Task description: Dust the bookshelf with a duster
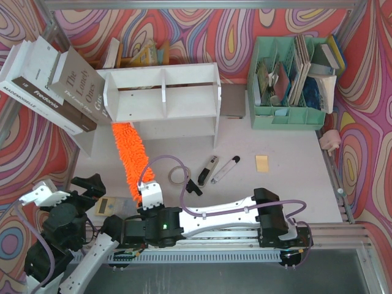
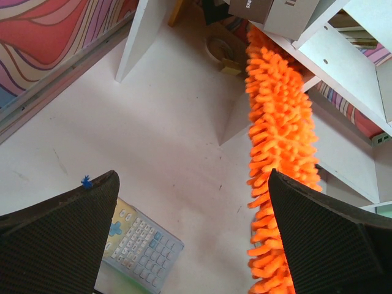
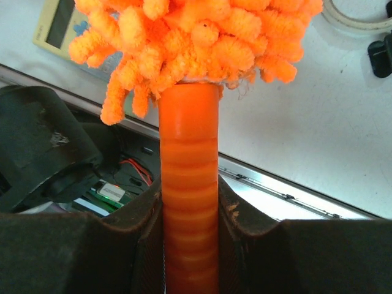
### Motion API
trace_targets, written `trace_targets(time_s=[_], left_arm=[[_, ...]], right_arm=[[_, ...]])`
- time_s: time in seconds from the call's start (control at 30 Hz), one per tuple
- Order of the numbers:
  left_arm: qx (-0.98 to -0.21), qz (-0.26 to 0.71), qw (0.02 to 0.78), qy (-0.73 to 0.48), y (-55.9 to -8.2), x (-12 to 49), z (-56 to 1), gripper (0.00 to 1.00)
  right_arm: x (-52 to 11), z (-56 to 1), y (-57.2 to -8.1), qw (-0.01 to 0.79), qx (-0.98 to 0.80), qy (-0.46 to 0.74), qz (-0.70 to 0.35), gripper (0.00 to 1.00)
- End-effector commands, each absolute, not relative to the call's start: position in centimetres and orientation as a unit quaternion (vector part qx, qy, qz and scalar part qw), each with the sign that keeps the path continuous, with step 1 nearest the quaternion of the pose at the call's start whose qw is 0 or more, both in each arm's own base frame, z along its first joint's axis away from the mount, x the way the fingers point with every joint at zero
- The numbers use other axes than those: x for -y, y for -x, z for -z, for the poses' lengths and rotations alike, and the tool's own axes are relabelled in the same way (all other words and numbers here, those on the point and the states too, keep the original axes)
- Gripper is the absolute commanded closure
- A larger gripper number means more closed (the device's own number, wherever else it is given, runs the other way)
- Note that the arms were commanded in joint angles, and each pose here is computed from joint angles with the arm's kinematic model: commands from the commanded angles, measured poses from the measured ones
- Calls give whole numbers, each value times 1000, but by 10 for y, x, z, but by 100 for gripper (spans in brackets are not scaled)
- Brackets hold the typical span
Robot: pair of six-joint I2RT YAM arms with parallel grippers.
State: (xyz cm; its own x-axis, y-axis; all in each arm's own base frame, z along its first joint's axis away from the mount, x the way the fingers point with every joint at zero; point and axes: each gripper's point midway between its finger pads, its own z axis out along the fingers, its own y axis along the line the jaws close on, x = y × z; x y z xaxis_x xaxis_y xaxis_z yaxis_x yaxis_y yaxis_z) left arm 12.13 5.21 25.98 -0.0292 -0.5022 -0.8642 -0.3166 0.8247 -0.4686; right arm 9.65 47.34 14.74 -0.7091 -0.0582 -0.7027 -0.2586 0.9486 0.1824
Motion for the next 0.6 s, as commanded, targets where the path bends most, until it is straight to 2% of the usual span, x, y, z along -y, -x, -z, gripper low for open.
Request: trace_targets(time_s=[0.0,0.2,0.3,0.57], left_arm=[[-709,84,640,283,-122,-50,-261,2],[-710,82,640,284,-122,-50,-261,2],[-708,81,641,287,-121,-52,-261,2],[-709,79,639,287,-122,-52,-261,2]], right_arm=[[-465,-109,-105,351,-928,78,-94,100],[-462,-91,-104,327,-937,90,-78,100],[-459,-101,-107,336,-935,81,-84,100],[-466,-177,-106,456,-874,84,-147,100]])
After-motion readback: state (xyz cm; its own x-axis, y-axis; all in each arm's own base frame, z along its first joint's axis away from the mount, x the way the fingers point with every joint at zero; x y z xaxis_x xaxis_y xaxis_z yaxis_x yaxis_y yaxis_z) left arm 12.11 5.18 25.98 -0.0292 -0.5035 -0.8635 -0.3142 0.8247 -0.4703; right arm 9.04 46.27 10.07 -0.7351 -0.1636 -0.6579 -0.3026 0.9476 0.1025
